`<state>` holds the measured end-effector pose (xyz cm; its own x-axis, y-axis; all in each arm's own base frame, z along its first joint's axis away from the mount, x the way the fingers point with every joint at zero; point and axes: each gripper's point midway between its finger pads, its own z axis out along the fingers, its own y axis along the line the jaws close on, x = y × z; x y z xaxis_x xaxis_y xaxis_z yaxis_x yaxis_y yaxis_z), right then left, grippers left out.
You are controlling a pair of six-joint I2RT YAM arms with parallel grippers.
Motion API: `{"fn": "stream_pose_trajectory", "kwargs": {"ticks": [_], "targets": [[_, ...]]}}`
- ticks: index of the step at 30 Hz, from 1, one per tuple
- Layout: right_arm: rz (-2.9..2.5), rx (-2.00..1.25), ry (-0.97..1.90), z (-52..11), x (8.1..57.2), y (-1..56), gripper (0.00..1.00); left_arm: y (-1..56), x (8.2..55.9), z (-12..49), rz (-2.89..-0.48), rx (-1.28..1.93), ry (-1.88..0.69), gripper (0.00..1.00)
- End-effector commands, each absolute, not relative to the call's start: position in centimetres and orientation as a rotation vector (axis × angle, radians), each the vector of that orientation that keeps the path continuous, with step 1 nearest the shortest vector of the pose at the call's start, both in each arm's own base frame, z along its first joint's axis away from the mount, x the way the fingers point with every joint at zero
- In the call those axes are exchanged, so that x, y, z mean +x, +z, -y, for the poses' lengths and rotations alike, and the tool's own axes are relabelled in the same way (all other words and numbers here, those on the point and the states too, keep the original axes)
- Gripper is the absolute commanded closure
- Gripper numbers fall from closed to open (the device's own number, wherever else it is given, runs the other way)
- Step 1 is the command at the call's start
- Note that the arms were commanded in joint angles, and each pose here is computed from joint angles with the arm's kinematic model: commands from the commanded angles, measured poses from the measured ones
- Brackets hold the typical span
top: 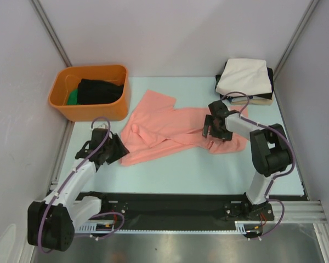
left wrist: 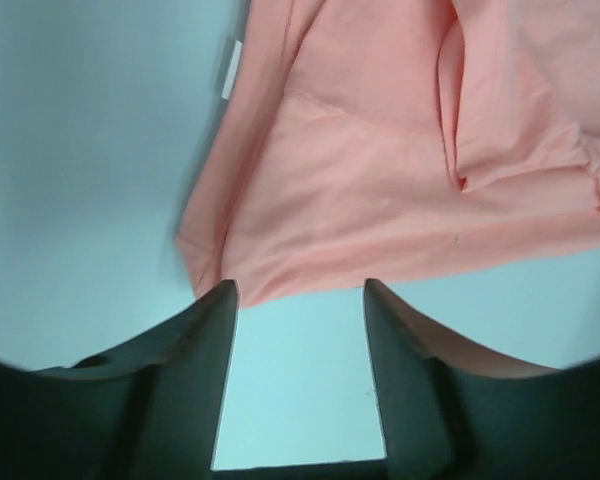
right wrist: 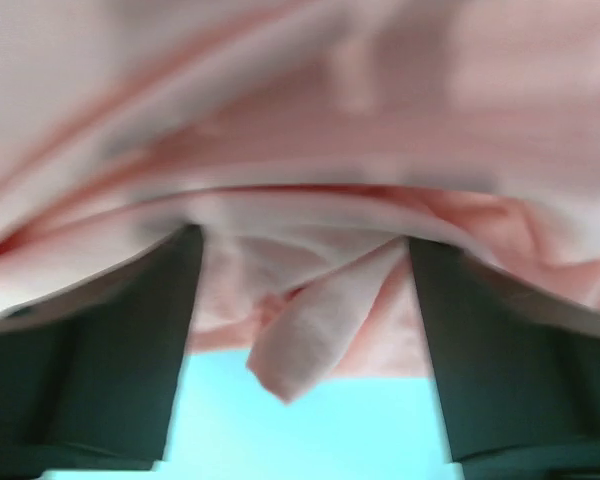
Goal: Fold and stack the t-shirts
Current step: Fold the tshirt
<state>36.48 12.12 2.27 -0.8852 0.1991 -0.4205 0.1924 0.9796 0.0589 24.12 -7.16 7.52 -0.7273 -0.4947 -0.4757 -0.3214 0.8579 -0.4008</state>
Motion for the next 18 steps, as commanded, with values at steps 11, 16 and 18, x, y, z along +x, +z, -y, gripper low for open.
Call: {"fn": "stream_pose_trajectory", "kwargs": {"ticks": [11,16,18], "targets": [[-2.615,0.242,-0.035,-10.2,26.9,6.2,0.22,13.5,26.5,7.3,-2.462,-0.19,-0.331,0.23],[-2.664,0.161,-0.034,-12.2,26.7,3.6,0.25,13.3,26.7,9.0,-2.448,-0.122,-0.448,0.23],[-2.685,0.15,-0.063,-12.3,26.8,2.6,0.26,13.2,26.7,9.0,-2.454,-0.12,-0.444,0.23]]}}
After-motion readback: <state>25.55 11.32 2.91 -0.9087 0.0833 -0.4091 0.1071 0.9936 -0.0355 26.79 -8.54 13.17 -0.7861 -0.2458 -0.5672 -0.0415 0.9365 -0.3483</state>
